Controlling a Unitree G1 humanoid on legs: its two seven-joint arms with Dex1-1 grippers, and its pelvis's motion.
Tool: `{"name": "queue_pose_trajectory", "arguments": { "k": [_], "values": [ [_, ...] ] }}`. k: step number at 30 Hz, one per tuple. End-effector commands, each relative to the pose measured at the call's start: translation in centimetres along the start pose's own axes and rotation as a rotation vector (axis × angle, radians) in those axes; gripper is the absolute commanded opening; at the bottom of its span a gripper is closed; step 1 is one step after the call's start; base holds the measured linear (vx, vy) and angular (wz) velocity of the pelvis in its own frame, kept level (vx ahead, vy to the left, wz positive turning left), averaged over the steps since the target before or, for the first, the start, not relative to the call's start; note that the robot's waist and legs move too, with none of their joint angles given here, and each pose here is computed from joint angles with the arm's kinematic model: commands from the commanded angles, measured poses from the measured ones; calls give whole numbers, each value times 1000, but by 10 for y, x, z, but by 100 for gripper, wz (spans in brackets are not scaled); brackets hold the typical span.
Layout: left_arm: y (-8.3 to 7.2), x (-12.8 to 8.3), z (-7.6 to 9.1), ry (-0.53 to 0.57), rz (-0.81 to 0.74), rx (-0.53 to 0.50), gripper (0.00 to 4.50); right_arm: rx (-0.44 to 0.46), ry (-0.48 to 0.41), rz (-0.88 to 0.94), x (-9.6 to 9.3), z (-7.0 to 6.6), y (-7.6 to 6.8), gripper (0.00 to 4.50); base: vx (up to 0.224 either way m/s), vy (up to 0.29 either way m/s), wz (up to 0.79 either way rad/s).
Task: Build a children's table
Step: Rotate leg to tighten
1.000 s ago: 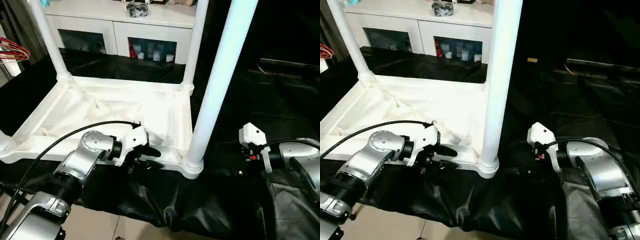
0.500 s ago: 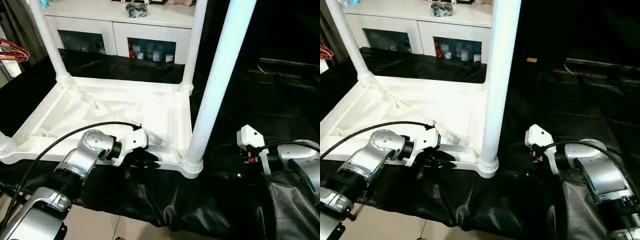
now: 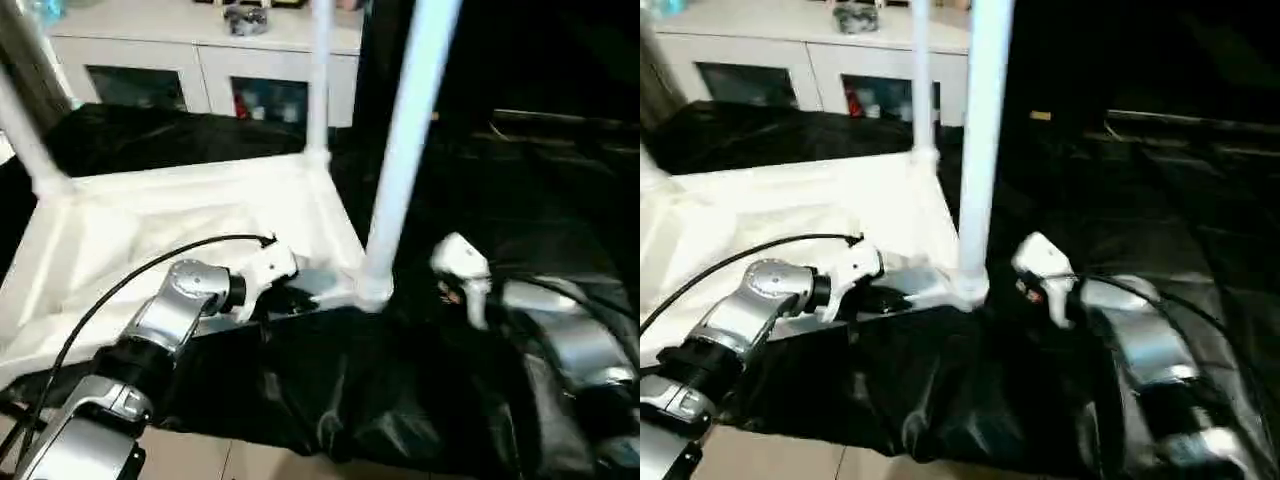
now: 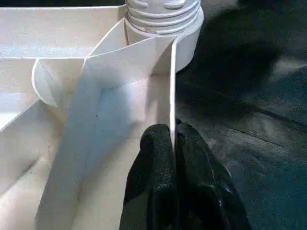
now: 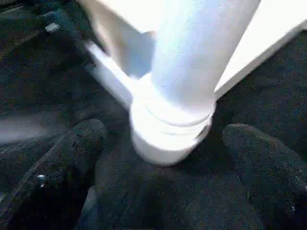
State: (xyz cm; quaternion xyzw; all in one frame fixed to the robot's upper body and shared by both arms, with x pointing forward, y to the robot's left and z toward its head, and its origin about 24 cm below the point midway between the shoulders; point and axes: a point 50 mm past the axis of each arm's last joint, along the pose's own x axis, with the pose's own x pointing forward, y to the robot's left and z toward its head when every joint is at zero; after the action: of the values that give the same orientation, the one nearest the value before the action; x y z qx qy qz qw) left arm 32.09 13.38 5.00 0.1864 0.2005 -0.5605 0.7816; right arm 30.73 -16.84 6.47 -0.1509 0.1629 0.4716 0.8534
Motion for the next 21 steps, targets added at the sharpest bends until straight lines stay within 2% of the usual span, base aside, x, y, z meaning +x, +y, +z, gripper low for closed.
{"name": "queue_pose_trajectory", "arguments": {
  "k": [1, 7, 9, 12, 21],
  "values": [
    [-7, 3, -4, -27, -1, -24, 3, -15, 3, -65, 10, 2, -5, 450, 0, 0, 0],
    [-9, 3, -5, -14, -1, 18, 3, 38, -9, -50, 26, 2, -2, 450, 0, 0, 0],
    [-10, 3, -4, -14, -1, 20, 0, 32, -6, -49, 27, 2, -2, 421, 0, 0, 0],
    [-9, 2, -4, -13, 4, 22, 0, 32, 1, -46, 31, 0, -2, 410, 0, 0, 0],
    [-8, 0, -6, 0, 0, 24, 0, 27, -13, -64, 36, 2, -6, 328, 0, 0, 0]
  ]
}}
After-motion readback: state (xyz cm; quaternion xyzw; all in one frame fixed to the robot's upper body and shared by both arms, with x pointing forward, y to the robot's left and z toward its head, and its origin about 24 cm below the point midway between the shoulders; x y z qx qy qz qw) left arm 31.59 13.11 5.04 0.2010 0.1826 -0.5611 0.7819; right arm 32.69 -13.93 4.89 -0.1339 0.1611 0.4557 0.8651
